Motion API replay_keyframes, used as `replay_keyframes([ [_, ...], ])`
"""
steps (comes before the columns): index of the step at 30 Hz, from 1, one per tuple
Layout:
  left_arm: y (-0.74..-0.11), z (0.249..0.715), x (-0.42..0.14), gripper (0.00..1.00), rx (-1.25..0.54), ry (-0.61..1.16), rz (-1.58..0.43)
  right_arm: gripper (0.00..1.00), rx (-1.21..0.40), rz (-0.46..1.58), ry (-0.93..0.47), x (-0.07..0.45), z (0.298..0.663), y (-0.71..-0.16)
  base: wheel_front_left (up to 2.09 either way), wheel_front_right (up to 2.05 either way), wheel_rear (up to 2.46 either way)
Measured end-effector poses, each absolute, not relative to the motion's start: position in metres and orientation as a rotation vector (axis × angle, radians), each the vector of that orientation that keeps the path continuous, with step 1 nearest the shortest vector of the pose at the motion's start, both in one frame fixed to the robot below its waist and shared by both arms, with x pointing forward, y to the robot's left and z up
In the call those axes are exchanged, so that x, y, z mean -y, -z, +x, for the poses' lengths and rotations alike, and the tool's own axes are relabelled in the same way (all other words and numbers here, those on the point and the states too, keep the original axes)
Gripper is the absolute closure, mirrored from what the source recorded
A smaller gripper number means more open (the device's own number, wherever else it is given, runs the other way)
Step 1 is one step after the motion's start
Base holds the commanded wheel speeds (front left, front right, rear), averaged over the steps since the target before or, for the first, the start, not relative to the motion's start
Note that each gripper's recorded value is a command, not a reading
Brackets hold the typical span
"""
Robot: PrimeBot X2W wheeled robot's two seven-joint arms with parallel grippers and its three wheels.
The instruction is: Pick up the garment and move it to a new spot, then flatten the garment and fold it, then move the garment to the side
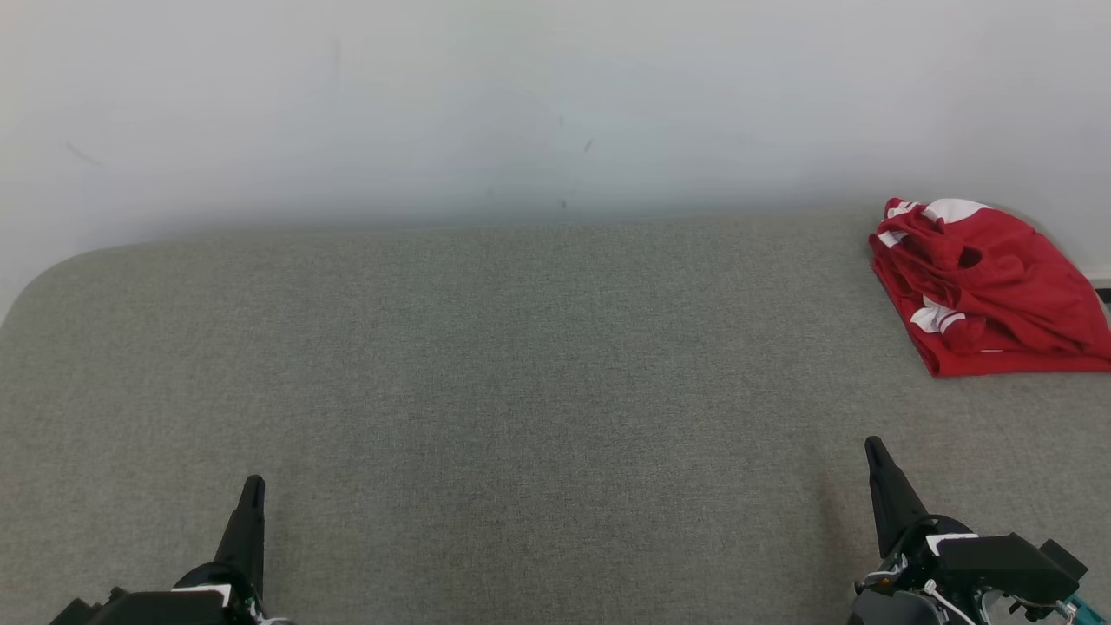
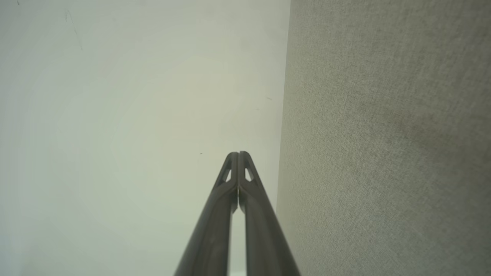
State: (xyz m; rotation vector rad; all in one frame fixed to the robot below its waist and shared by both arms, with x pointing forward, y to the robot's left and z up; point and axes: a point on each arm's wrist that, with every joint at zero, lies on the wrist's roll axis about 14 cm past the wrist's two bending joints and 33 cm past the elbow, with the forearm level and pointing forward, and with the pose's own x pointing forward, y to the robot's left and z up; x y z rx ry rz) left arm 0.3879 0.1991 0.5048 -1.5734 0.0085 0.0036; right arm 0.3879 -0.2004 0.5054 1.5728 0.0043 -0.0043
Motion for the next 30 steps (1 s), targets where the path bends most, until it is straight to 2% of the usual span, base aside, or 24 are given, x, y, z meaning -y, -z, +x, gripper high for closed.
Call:
replay_keyframes([
  [30, -0.5048, 0.3879, -0.1992, 1.00, -0.008, -0.004, -1.573, 1.00, -0.004, 1.573, 0.004, 0.2004, 0.3880, -0.5055, 0.00, 0.00, 0.00],
])
